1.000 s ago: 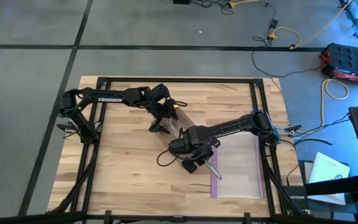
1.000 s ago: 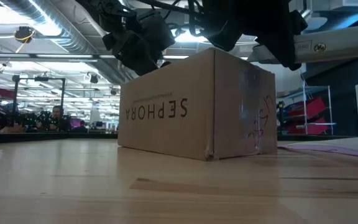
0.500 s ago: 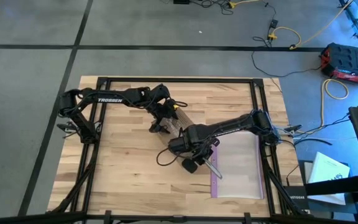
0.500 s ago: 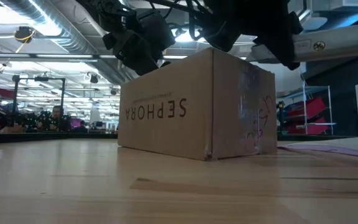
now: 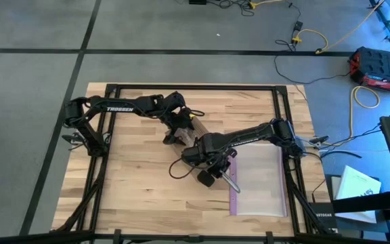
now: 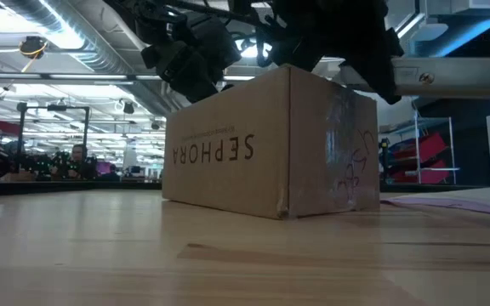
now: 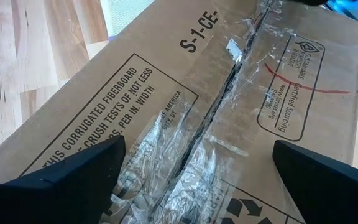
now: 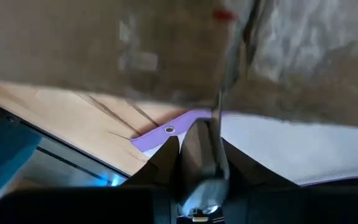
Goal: Unpack boxes
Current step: Open the cardboard box using the cutter
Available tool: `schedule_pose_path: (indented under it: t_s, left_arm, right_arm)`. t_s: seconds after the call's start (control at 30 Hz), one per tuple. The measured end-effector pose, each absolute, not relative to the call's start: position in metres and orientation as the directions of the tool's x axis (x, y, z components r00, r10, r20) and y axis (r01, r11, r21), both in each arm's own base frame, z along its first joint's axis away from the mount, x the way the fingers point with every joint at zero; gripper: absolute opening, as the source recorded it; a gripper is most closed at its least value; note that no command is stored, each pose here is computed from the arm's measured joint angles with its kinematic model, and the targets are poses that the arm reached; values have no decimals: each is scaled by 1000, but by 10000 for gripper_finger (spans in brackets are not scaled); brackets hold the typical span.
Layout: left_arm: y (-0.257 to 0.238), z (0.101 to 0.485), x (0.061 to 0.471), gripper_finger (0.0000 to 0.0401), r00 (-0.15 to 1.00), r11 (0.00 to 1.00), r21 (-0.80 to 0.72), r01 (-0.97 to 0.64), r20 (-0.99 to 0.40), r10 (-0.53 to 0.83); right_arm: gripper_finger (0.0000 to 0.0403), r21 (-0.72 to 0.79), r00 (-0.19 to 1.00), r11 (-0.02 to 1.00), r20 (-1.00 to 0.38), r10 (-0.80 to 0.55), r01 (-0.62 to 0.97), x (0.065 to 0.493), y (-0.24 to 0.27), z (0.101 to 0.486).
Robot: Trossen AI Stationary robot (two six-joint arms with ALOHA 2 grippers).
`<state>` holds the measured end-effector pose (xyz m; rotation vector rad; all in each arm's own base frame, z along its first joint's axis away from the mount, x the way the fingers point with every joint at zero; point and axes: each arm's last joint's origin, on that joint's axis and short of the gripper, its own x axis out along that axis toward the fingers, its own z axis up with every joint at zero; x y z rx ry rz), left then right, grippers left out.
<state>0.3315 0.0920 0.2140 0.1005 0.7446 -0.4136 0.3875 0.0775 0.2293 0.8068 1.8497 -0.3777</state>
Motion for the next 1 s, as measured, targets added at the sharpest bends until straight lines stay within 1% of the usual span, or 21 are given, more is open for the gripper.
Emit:
schedule_pose_path:
  t_s: [0.17,0.43,0.63,0.87,1.0]
  left_arm:
    - [92,214,332,400,662,916,-52,399,-674,-327]
    - [92,214,332,400,663,920,-57,387,-676,-321]
    - [92,214,332,400,663,921,-60,384,-677,-320]
    - [92,215,332,400,665,922,-54,384,-676,-317]
    - [92,215,332,400,665,921,-54,385,-676,-317]
  right_arm:
    - [57,82,-247,729,-910,333,680,387,74,229]
    - [56,67,-220,732,-932,288,678,389,70,230]
    - [56,66,-219,732,-933,287,678,389,71,231]
    - [56,21,-291,754,-915,279,657,381,83,232]
    - [56,38,-296,766,-909,293,642,378,96,234]
